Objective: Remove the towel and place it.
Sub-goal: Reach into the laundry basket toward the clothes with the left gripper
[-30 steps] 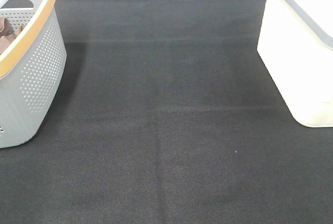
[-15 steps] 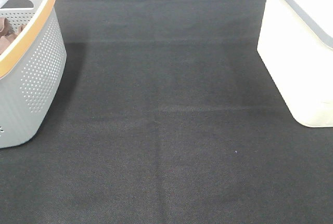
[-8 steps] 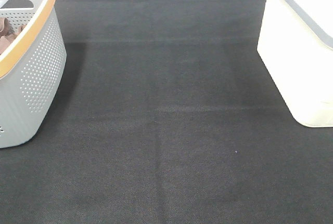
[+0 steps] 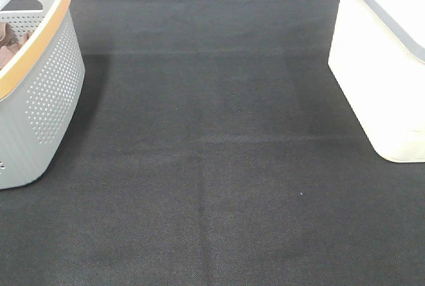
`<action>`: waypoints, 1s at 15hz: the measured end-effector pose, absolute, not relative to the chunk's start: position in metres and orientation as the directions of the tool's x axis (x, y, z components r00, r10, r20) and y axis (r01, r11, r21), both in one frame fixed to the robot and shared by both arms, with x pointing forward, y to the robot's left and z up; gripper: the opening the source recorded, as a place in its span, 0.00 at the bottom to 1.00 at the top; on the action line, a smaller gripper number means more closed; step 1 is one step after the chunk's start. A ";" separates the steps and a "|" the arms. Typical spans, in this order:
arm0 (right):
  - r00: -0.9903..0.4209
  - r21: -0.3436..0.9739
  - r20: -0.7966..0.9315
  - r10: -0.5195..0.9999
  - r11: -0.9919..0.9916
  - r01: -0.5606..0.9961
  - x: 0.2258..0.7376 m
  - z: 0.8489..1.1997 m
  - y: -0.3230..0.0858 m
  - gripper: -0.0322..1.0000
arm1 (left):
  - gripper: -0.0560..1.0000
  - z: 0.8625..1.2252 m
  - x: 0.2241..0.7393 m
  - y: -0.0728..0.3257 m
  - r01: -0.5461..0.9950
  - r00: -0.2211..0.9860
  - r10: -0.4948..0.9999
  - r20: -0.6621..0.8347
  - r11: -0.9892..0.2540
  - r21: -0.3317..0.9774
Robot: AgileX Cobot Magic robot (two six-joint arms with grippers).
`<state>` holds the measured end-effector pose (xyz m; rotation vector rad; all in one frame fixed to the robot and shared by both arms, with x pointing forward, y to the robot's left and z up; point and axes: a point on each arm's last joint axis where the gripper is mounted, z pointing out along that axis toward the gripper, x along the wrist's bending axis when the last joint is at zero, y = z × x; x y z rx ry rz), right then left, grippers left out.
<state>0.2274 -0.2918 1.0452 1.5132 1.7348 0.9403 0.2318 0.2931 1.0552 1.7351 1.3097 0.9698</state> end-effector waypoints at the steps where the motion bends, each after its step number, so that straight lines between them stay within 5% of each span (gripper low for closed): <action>1: -0.129 0.844 -0.012 0.992 0.080 0.531 0.227 1.045 -0.292 0.73 | 0.90 1.055 0.232 0.293 0.410 0.192 0.972 0.132 -0.202 0.889; 15: -0.103 0.837 -0.091 0.990 0.132 0.531 0.228 1.045 -0.298 0.73 | 0.90 1.055 0.232 0.294 0.410 0.188 0.972 0.138 -0.206 0.889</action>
